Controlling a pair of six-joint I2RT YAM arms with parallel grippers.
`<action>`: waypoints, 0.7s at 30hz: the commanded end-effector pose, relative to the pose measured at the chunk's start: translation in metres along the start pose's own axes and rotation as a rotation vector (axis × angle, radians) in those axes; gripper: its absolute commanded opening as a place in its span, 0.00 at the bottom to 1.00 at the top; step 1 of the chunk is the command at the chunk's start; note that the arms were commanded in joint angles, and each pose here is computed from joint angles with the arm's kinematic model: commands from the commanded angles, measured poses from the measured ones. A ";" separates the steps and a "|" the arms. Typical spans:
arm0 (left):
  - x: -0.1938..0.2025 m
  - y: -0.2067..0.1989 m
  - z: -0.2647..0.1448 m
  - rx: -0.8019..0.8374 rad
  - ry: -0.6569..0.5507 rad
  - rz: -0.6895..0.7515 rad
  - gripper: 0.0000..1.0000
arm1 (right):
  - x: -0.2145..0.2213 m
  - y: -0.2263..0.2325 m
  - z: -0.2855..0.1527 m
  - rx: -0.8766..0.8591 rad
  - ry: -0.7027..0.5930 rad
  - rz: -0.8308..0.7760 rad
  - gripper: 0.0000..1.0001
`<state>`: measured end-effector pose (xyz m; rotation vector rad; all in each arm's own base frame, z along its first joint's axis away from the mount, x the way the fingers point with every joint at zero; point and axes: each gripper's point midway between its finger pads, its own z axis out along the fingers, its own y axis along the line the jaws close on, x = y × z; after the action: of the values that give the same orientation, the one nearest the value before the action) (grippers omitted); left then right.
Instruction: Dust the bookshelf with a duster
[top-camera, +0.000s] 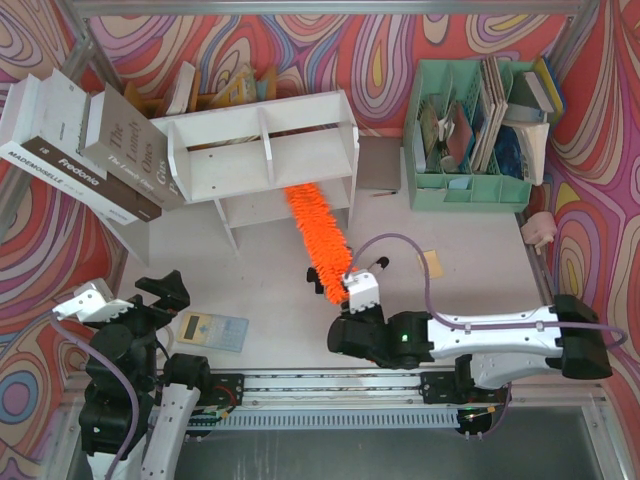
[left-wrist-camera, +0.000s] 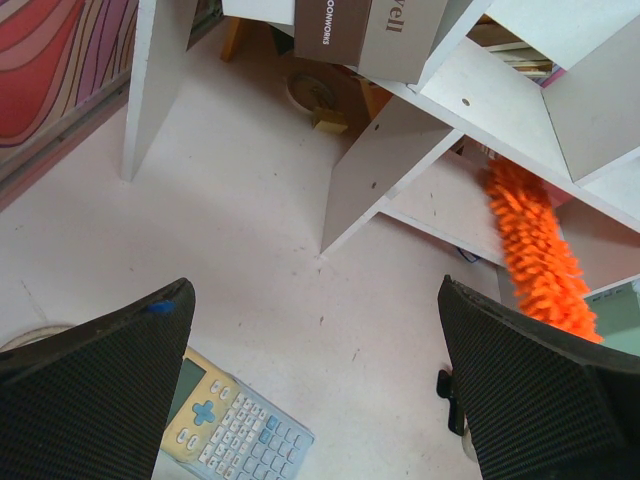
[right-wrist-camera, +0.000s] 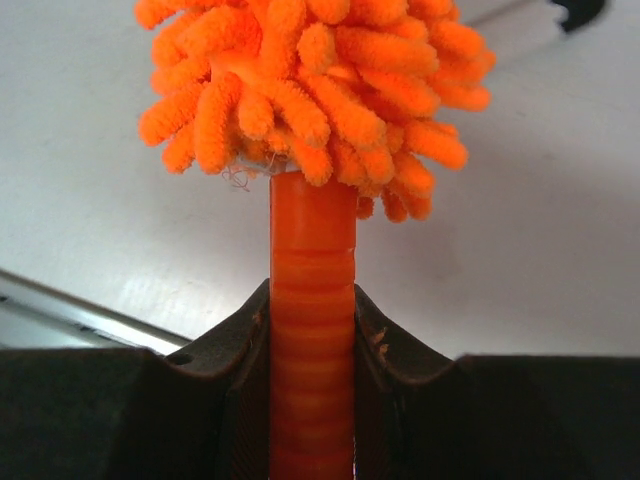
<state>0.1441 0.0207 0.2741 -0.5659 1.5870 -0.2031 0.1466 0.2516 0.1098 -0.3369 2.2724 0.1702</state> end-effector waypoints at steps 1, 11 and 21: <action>-0.001 0.001 0.001 -0.001 -0.013 -0.009 0.98 | -0.017 -0.045 -0.020 0.164 -0.077 0.135 0.00; -0.001 0.001 0.001 -0.004 -0.015 -0.009 0.99 | -0.039 0.079 -0.011 -0.145 -0.089 -0.017 0.00; 0.001 0.000 0.002 0.001 -0.005 -0.005 0.99 | -0.019 0.017 -0.013 0.082 -0.092 0.135 0.00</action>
<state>0.1441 0.0208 0.2741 -0.5662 1.5869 -0.2027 0.1296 0.3217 0.1148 -0.4001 2.2626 0.2586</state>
